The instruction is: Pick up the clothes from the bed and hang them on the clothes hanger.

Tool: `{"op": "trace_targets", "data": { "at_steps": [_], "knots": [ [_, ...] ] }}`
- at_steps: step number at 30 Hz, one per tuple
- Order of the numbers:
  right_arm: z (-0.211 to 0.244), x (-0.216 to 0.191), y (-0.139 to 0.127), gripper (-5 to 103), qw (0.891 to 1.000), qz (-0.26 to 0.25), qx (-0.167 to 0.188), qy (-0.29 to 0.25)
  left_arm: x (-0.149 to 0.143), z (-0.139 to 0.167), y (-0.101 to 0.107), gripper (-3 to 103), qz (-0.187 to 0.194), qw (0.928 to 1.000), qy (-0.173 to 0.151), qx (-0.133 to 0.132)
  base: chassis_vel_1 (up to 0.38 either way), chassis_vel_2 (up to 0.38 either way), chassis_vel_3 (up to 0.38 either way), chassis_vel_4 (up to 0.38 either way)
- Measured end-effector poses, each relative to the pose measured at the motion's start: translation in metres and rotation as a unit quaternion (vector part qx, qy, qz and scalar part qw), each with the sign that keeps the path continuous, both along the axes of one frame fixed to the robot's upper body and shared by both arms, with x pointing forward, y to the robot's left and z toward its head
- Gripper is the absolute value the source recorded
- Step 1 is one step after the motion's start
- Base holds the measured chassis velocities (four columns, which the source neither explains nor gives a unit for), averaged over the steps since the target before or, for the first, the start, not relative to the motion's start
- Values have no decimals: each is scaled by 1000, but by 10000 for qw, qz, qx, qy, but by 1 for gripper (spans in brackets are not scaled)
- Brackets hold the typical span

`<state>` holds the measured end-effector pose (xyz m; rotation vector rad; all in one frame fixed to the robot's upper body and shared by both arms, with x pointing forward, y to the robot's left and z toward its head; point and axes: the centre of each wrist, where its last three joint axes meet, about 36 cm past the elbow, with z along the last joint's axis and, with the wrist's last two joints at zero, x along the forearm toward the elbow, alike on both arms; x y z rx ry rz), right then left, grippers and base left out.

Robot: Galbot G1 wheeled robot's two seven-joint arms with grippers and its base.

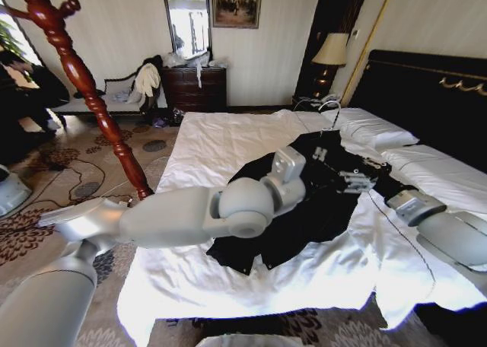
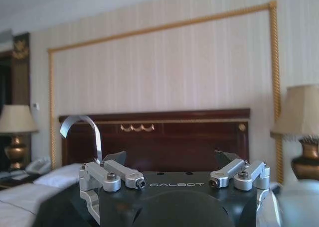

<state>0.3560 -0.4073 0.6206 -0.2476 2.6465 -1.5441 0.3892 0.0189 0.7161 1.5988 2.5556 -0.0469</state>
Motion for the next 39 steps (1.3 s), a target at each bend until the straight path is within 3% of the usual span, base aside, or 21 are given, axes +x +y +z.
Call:
{"op": "trace_targets", "data": {
  "at_steps": [6,9,10,12,15,17,20,23,27,31,33,39],
  "knots": [
    [-2,0,-1,19,10000,11,79,36,15,29,33,100,243,9994,-199,-134,0,0,0,0],
    [-4,-1,-1,19,9996,16,269,68,24,43,60,100,359,9989,-284,-134,0,0,0,0],
    [-6,-2,-1,19,9994,20,333,63,30,48,78,100,447,9984,-323,-123,0,0,0,0],
    [-6,-2,-1,19,9994,22,353,58,32,51,89,100,501,9982,-325,-96,0,0,0,0],
    [-7,-3,-1,19,9993,45,376,32,43,55,127,100,599,9980,-191,75,0,0,0,0],
    [-7,-3,-1,19,9993,56,378,27,46,55,133,100,599,9980,-152,104,0,0,0,0],
    [-5,-4,2,19,9990,142,420,-17,61,58,158,100,464,9985,-100,256,0,0,0,0],
    [-5,-5,3,19,9989,176,424,-37,63,60,163,100,358,9990,-73,272,0,0,0,0],
    [-6,-6,4,19,9989,226,399,-76,59,64,166,100,-53,9994,85,324,0,0,0,0],
    [-5,-8,7,19,9989,292,349,-106,62,68,168,100,-391,9974,127,598,0,0,0,0],
    [-5,-8,8,19,9989,302,342,-113,63,68,169,100,-409,9971,119,631,0,0,0,0],
    [-3,-11,11,19,9988,360,305,-164,79,81,168,100,-366,9932,-236,1079,0,0,0,0]
  ]
}}
